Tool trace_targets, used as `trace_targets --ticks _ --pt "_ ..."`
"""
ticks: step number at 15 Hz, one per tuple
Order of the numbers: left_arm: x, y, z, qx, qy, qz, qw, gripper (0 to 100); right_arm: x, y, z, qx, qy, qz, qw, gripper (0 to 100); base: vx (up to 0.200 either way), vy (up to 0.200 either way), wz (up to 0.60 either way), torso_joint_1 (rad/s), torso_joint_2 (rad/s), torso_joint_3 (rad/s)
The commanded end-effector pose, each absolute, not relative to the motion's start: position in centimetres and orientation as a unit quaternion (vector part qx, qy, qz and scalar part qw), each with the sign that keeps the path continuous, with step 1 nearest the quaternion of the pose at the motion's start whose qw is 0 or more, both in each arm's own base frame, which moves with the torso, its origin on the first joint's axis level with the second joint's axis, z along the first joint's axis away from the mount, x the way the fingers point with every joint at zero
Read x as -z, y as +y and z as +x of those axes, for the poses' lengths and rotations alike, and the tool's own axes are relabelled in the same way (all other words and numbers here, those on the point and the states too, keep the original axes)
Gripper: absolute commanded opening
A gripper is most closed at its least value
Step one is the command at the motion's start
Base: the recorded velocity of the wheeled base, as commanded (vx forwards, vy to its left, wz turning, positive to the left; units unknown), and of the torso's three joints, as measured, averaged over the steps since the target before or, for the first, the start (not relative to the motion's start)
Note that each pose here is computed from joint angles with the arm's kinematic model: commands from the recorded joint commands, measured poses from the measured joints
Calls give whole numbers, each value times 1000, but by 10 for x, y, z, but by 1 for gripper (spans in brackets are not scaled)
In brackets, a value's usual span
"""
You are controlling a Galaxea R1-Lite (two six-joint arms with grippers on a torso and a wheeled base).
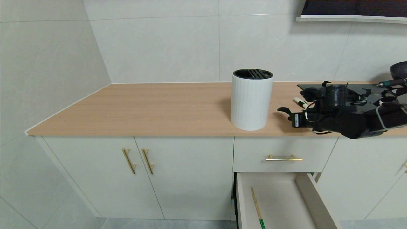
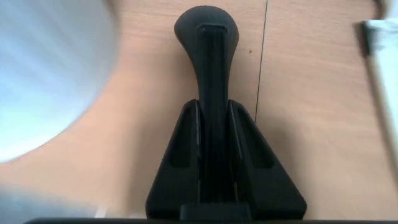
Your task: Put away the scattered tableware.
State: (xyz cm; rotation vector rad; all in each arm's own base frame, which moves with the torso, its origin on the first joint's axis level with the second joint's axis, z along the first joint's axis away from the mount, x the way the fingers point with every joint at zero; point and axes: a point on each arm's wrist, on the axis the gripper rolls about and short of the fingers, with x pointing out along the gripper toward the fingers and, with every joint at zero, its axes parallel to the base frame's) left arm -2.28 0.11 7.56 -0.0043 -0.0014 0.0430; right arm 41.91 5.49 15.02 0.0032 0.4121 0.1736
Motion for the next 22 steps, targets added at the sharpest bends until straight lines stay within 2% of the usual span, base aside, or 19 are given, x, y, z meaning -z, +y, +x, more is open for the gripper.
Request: trace_targets --ticks 1,6,9,13,15,22 --pt "-76 1 -23 -22 -1 -2 1000 100 -188 50 354 -92 192 2 977 0 0 0 0 0 0 0" --pt "-76 1 -23 -21 -1 -2 1000 100 -196 38 268 -96 199 -1 975 0 0 0 0 0 0 0" --pt "-76 1 -23 -22 -1 -2 1000 100 -188 35 240 -97 211 -1 973 0 0 0 0 0 0 0" --pt "-76 1 -23 -22 -1 -2 1000 100 -164 38 233 -113 253 -25 961 0 0 0 0 0 0 0" --pt "-76 1 -23 -22 -1 -2 1000 100 -162 40 231 -117 256 -28 959 0 0 0 0 -33 79 50" --pt "-76 1 -23 -21 -1 -2 1000 100 -159 40 230 -119 262 -29 957 0 0 0 0 -176 431 253"
